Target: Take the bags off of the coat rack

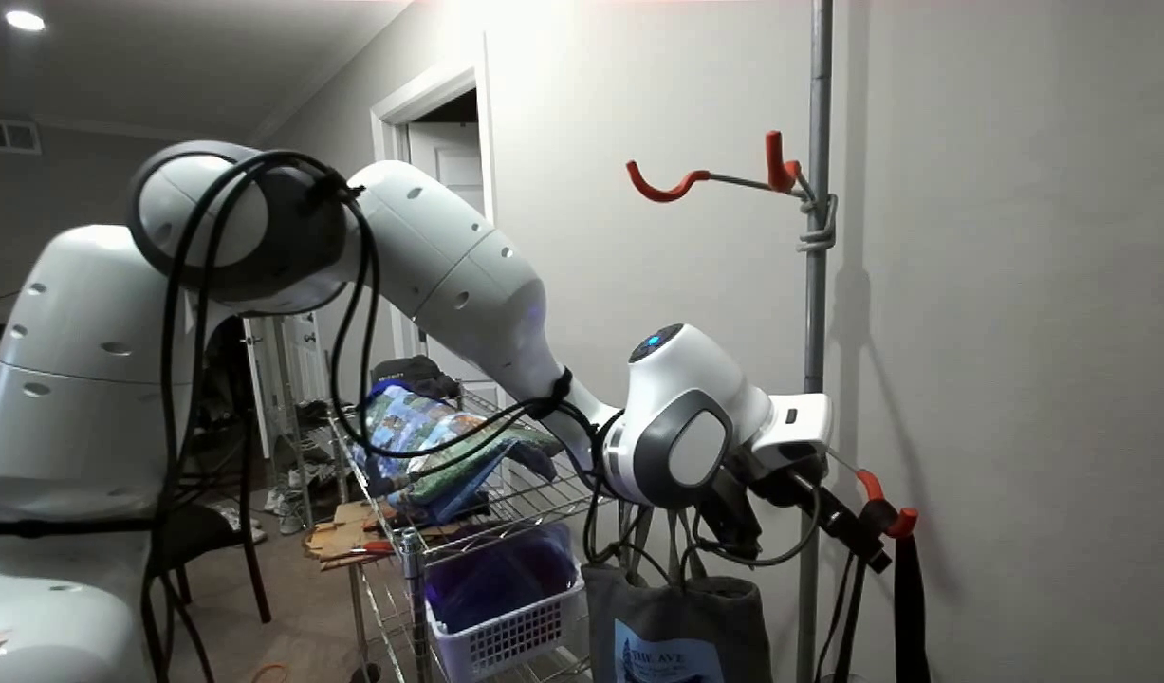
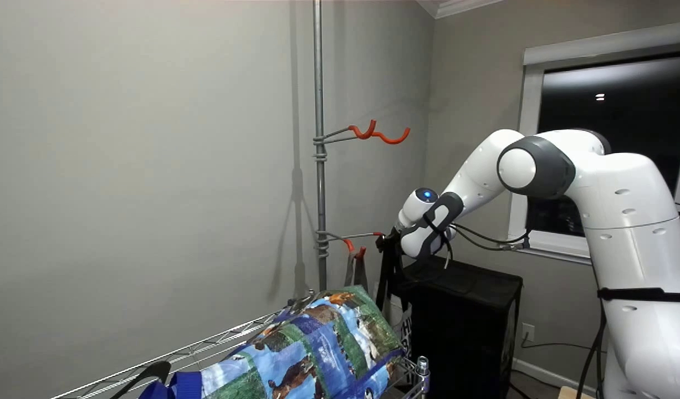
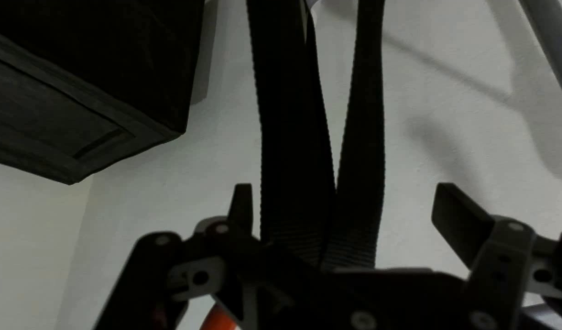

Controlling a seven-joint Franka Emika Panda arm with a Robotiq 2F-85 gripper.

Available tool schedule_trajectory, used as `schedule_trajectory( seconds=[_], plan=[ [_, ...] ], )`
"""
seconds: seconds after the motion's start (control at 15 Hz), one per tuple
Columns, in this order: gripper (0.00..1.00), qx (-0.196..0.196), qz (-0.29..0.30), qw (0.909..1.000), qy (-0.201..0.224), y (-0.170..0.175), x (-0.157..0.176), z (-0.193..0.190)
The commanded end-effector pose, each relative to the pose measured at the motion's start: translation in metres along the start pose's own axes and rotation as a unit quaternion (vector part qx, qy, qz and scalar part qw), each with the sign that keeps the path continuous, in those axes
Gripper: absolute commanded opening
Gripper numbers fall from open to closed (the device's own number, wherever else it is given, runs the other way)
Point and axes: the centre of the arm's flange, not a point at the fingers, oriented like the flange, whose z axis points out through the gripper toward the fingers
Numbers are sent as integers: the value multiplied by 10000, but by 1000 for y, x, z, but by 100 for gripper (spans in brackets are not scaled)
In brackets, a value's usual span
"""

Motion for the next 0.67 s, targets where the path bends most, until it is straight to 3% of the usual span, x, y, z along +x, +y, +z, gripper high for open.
schedule_trajectory(
  seconds=[0.0, 0.4, 0.47, 0.6],
  plan=[
    [100, -128, 375, 9990, 189, -8, 0, -2],
    [100, -573, 549, 9959, 432, -3, 8, 4],
    [75, -648, 512, 9957, 430, -3, 7, 6],
    [67, -779, 425, 9951, 444, -3, 4, 9]
  ],
)
